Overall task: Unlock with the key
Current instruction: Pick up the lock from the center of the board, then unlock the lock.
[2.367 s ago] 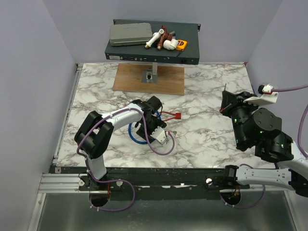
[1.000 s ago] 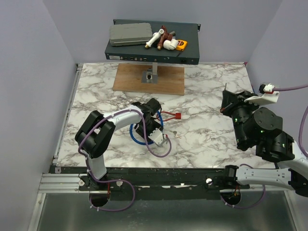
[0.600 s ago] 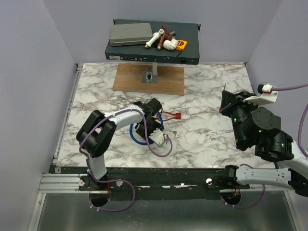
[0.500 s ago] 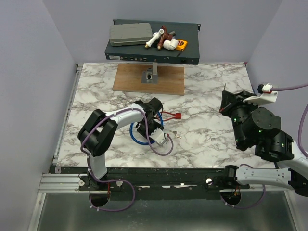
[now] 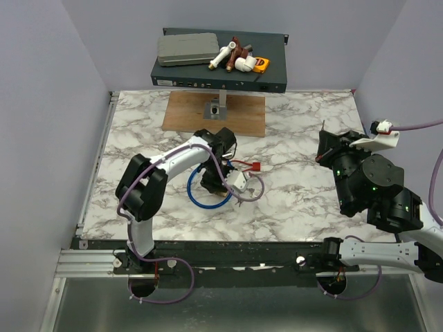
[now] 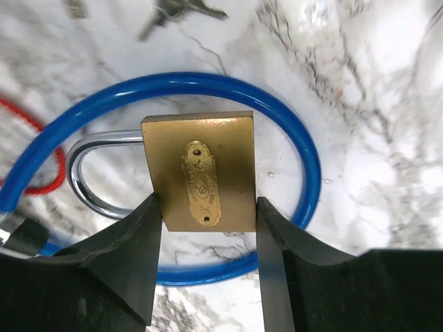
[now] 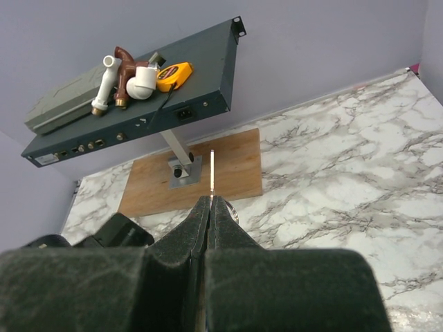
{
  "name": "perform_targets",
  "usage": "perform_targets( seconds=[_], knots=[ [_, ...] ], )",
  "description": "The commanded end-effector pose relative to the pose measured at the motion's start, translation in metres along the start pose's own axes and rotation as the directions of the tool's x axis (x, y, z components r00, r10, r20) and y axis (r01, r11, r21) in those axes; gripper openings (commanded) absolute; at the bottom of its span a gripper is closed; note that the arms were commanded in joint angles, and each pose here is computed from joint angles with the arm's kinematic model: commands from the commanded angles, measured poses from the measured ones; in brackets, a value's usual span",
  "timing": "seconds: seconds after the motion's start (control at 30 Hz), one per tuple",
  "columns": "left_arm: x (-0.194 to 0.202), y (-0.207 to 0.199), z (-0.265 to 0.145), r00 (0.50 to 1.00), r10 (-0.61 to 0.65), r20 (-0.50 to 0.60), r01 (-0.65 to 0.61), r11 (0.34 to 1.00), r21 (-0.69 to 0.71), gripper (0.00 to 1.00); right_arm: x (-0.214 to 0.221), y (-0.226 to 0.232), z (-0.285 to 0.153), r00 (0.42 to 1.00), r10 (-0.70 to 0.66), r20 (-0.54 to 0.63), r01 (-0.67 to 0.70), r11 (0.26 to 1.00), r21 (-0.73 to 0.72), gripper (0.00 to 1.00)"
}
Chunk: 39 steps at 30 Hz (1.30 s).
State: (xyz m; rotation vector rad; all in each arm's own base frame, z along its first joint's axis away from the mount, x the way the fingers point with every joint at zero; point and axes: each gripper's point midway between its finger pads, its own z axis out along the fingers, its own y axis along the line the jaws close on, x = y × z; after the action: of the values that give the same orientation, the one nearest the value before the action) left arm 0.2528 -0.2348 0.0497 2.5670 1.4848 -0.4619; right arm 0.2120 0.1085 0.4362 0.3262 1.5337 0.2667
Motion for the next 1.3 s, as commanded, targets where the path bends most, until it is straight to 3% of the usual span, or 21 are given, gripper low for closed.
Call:
perform_targets(
  seconds=[0.0,0.13,0.3,0.4,0.53,0.77,1.03,1.27],
  knots=[
    [-0.059,-0.019,-0.081,0.939,-0.223,0.261,0.231,0.973,0.000,0.00,-0.007,0.007,0.000,1.000,0.021,0.004,-0.020,0.999,-0.025,0.01],
    [-0.086,-0.050,-0.114,0.869,-0.341,0.357,0.337,0.938,0.075,0.00,-0.009,0.010,0.000,1.000,0.024,0.003,-0.024,0.999,-0.037,0.01],
    [-0.112,-0.083,-0.147,0.744,-0.490,0.454,0.433,0.871,0.230,0.00,-0.002,0.012,-0.002,0.999,0.046,-0.014,-0.047,0.997,-0.064,0.01],
    [-0.119,-0.085,-0.176,0.649,-0.562,0.512,0.493,0.824,0.279,0.00,0.010,0.020,-0.003,0.998,0.045,-0.048,-0.050,0.994,-0.098,0.01],
    [-0.135,-0.084,-0.233,0.536,-0.567,0.625,0.522,0.805,0.283,0.00,0.039,0.039,-0.006,0.992,0.018,-0.122,-0.040,0.983,-0.182,0.01],
    [-0.157,-0.111,-0.295,0.503,-0.470,0.725,0.538,0.827,0.163,0.00,0.079,0.087,-0.015,0.977,-0.027,-0.211,-0.056,0.923,-0.381,0.01],
    [-0.169,-0.131,-0.315,0.491,-0.406,0.770,0.518,0.847,0.116,0.00,0.092,0.130,-0.038,0.965,-0.078,-0.251,-0.089,0.802,-0.591,0.01],
    [-0.171,-0.132,-0.324,0.486,-0.342,0.805,0.528,0.848,0.042,0.00,0.088,0.145,-0.051,0.960,-0.078,-0.269,-0.127,0.734,-0.667,0.01]
  ],
)
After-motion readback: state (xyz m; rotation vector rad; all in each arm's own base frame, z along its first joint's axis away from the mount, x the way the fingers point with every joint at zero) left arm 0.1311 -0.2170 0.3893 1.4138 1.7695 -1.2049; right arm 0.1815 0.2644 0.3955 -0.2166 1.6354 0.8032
